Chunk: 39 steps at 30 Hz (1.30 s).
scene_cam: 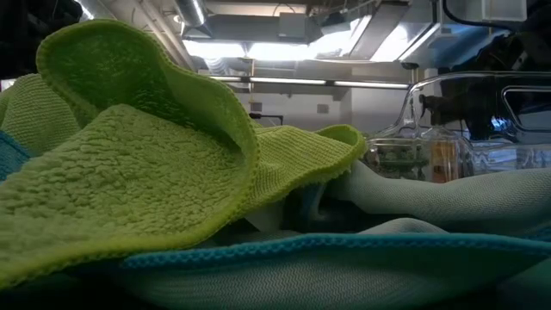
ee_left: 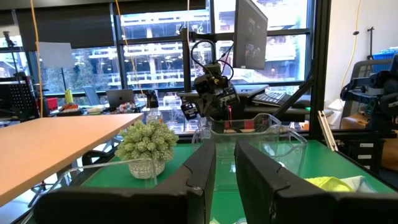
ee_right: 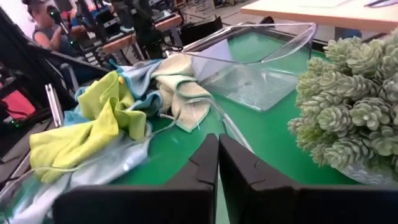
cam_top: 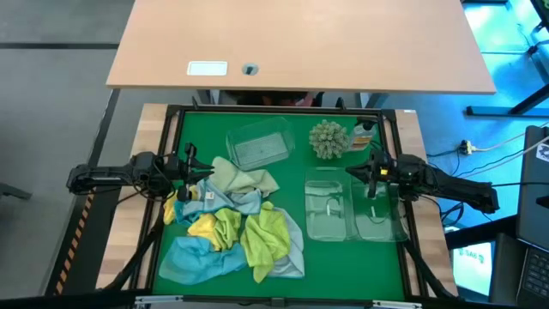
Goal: Sort microfiber towel by color & place in baskets
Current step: Put the bottom right green towel into the bottom right transparent bin
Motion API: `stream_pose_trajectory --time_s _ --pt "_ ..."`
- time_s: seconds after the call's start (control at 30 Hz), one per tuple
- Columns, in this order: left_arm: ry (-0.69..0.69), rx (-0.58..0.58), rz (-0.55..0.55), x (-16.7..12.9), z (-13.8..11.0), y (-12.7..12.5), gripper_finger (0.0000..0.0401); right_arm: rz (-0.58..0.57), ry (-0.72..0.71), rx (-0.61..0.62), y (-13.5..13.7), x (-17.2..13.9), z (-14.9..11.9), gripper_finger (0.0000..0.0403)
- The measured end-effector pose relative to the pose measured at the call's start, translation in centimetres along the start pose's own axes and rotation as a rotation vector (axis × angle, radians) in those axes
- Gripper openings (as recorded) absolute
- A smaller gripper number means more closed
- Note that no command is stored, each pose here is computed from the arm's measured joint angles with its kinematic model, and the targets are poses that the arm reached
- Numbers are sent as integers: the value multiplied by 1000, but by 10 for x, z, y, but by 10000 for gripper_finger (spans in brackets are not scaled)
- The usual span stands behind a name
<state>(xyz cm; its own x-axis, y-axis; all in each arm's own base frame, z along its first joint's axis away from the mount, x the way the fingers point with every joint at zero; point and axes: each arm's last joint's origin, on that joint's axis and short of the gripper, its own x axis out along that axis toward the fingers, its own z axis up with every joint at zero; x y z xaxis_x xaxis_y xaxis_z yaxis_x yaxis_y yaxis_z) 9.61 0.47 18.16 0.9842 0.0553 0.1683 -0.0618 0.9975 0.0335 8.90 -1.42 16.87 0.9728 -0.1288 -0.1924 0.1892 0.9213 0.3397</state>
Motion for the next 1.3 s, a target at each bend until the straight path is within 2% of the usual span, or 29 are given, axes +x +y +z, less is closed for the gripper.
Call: stream_pose_trajectory --time_s 0.13,0.23,0.37,0.57,0.73,0.97,1.17,1.3 --pt "0 1 0 0 0 0 56 16 -39 76 1 0 4 17" --pt "0 0 0 0 0 0 56 60 -81 135 4 0 8 36" --pt "0 1 0 0 0 0 56 155 -121 174 8 -1 15 91" --pt "-1 0 0 0 0 0 56 182 -171 186 10 -3 20 181" --pt "-2 0 0 0 0 0 56 226 -261 178 13 -5 29 227" --pt "-4 0 5 0 0 0 56 356 -493 134 23 -16 51 238" --pt "-6 0 5 0 1 0 56 331 -477 80 31 -15 75 239" --pt "-7 0 5 0 1 0 56 337 -413 17 41 -5 99 239"
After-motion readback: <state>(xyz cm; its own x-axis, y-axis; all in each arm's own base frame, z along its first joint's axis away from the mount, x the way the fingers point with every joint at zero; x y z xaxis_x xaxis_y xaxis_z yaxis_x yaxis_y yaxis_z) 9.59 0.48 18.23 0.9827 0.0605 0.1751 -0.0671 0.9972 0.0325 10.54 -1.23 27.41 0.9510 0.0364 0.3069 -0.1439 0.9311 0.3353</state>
